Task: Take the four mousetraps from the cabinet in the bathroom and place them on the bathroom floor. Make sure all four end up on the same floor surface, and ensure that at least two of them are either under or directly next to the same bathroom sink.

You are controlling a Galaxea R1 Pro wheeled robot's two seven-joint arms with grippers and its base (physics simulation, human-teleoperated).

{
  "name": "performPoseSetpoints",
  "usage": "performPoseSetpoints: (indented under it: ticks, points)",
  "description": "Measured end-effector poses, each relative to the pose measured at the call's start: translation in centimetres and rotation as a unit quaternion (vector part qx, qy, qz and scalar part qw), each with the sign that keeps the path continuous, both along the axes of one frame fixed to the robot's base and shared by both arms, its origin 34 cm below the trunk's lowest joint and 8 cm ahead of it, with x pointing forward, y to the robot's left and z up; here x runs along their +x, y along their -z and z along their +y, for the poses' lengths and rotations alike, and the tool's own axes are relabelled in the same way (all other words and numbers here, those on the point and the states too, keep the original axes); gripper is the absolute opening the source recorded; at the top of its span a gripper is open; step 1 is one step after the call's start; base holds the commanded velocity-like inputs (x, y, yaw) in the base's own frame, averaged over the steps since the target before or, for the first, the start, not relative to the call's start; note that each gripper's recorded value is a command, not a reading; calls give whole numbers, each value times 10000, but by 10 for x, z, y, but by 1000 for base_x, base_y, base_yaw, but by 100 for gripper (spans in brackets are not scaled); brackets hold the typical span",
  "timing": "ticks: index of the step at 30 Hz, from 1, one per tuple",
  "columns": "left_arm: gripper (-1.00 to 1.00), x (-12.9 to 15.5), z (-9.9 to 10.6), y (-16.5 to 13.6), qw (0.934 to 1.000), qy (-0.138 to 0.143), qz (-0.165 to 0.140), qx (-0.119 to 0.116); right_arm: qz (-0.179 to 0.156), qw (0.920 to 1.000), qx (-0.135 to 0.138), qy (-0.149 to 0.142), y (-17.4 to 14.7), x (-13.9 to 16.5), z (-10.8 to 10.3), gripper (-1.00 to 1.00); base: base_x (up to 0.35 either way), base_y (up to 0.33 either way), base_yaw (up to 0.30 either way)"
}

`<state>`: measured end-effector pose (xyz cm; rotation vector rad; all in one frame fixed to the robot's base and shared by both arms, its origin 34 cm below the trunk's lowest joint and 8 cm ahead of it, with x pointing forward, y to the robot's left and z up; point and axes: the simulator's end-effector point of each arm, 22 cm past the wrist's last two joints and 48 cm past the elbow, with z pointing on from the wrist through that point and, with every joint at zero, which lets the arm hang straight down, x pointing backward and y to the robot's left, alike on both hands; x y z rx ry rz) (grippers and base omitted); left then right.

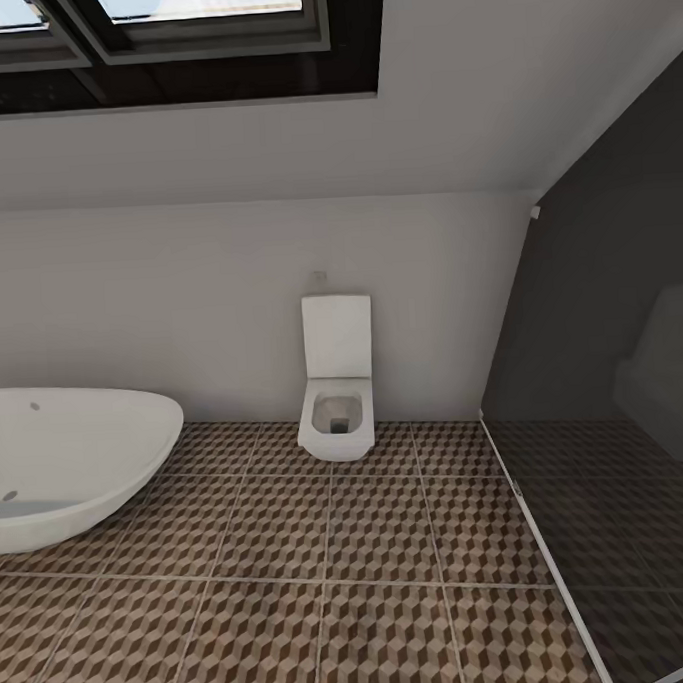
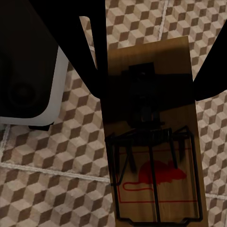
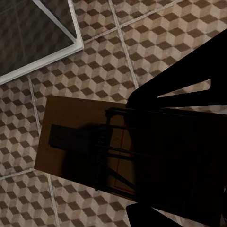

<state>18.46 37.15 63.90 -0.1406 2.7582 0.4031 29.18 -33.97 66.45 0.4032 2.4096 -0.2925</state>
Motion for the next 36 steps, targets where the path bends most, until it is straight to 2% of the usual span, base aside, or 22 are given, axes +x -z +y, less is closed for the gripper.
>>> performPoseSetpoints:
  ticks: [36]
  points:
    - [-100,0,0,0,10000,0,-1,0,1,10000,0,-2,0,0,0,-100,0,0,0]
